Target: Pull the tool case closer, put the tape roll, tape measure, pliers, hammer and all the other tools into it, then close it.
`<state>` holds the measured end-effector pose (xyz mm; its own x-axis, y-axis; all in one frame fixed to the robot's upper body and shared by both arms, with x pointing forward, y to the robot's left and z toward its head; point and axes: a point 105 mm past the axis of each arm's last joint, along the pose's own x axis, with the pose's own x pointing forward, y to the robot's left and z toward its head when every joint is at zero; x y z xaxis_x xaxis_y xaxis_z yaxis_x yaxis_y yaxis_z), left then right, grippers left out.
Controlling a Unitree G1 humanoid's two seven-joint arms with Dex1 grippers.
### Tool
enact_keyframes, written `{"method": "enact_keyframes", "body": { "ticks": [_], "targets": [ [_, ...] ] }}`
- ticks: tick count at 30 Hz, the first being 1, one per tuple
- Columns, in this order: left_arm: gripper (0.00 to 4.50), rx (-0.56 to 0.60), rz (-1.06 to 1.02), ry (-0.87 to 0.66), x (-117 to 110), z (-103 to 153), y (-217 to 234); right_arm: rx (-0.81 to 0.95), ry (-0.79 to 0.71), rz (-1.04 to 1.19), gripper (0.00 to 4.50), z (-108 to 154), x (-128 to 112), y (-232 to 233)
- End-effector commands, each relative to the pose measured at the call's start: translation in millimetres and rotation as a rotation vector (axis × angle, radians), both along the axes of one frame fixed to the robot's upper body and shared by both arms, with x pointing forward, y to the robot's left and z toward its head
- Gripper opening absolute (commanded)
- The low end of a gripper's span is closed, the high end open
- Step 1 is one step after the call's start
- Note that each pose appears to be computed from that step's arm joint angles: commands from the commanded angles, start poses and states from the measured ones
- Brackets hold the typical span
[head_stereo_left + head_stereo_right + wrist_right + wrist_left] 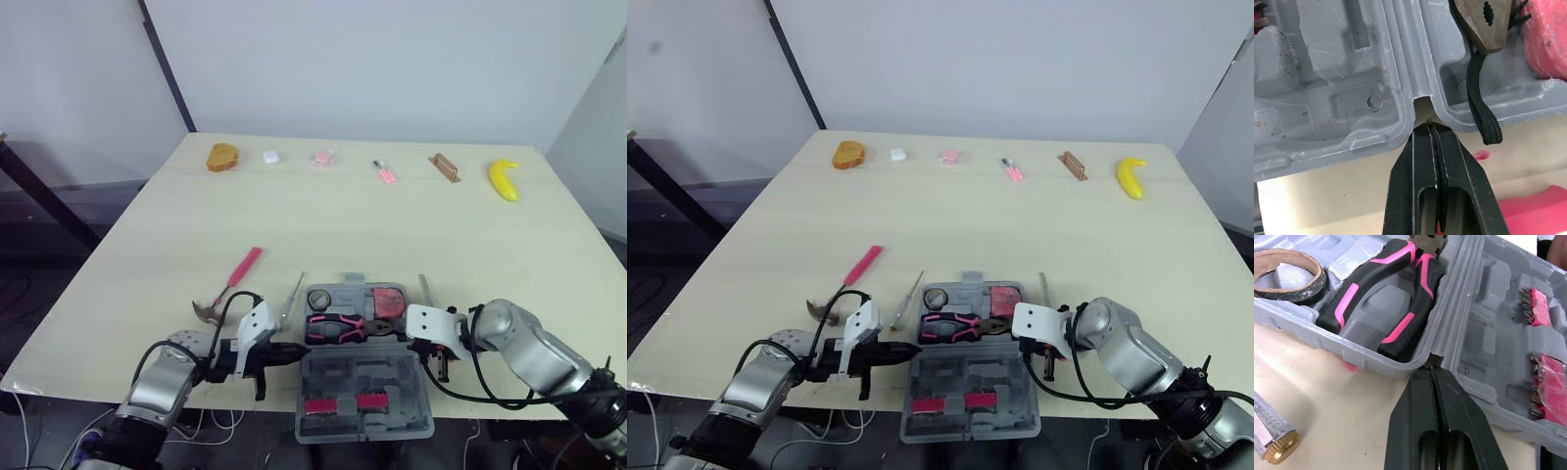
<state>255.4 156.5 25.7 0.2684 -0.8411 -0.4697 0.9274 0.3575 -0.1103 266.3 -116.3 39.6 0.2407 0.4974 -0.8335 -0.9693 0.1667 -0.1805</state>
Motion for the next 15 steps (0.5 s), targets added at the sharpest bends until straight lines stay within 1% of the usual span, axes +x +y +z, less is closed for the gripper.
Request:
{"method": "enact_keyframes", "body": {
  "ticks": [1,5,9,11,12,13,15],
  "targets": [
    [0.05,-0.026,-0.053,-0.026,1,-2,-17,0.057,-0.026,0.036,0.02,11,0,13],
    [0.05,-0.016,-0.048,-0.030,4,-9,-15,0.068,-0.029,0.017,0.02,12,3,12],
    [0.05,0.009,-0.022,-0.036,13,-18,-5,0.079,-0.038,-0.017,0.02,13,9,9],
    [0.05,0.024,-0.004,-0.033,19,-29,-1,0.084,-0.045,-0.030,0.02,15,12,8],
    [0.05,0.034,0.008,-0.036,26,-32,1,0.089,-0.050,-0.043,0.02,16,14,7],
    [0.05,0.042,0.023,-0.042,39,-32,1,0.096,-0.058,-0.056,0.02,18,18,6],
    [0.05,0.043,0.019,-0.057,42,-33,4,0.108,-0.066,-0.073,0.02,22,24,6]
  ]
}}
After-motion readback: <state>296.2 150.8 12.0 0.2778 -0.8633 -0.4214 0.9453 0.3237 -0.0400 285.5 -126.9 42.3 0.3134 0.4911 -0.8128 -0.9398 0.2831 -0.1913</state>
